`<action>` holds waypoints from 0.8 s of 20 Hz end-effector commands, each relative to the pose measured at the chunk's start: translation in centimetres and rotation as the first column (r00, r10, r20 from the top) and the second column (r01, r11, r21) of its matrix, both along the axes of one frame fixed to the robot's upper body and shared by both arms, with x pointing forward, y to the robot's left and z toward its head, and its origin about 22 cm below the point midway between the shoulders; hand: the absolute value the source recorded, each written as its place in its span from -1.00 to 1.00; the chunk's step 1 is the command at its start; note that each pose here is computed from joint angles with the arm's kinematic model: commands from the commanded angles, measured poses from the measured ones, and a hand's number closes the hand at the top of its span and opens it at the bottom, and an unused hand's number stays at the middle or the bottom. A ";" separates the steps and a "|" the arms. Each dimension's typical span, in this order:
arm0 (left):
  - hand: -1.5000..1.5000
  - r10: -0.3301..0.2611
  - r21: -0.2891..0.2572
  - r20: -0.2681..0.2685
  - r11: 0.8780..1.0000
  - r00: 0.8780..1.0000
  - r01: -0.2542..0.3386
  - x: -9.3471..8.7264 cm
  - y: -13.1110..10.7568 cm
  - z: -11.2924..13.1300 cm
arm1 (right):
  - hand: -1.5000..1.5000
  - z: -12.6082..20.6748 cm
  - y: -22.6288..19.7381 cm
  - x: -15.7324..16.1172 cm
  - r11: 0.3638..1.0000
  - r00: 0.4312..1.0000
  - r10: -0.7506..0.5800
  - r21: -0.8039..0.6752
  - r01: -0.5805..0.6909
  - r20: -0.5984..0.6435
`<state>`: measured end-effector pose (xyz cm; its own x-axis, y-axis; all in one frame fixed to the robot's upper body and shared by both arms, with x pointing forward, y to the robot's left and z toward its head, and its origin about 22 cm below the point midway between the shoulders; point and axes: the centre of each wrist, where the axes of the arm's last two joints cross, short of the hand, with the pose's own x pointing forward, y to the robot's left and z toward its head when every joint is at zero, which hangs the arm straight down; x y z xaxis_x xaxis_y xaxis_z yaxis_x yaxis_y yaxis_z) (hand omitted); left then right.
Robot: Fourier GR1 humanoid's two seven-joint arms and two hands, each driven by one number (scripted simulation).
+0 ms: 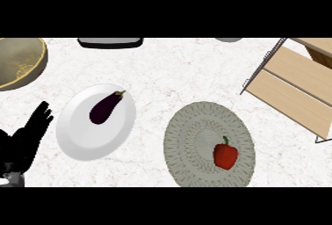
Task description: Pick the cupcake from the placemat and place it in the tiered shelf
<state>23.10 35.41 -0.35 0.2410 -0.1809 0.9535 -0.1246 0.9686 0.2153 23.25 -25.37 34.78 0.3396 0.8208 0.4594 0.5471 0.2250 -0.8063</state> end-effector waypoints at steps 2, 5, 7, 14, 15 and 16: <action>0.00 -0.005 -0.014 -0.005 1.000 1.000 0.005 0.1 -0.9 0.2 | 1.00 1.4 -3.1 1.4 0.990 0.985 -0.143 -0.021 0.141 -0.092; 0.00 -0.003 -0.002 -0.007 1.000 1.000 0.003 0.2 -0.3 0.6 | 1.00 0.3 -3.6 2.0 0.986 0.981 -0.167 -0.040 0.163 -0.103; 0.00 -0.011 -0.005 0.006 1.000 1.000 0.011 2.0 -0.9 -0.4 | 1.00 1.5 -5.1 4.3 0.985 0.979 -0.172 -0.030 0.169 -0.111; 0.00 -0.022 -0.021 0.003 1.000 1.000 0.022 0.9 -2.1 0.4 | 1.00 -0.6 -8.9 6.5 0.982 0.982 -0.168 0.078 0.175 -0.088; 0.00 -0.038 -0.011 0.001 0.999 0.999 0.038 0.0 -1.9 -0.7 | 1.00 -3.4 -8.9 6.5 0.981 0.982 -0.170 0.085 0.177 -0.086; 0.00 -0.019 -0.018 -0.011 1.000 1.000 0.019 -0.7 1.2 -1.2 | 1.00 -2.4 -9.3 6.9 0.980 0.980 -0.171 0.082 0.179 -0.097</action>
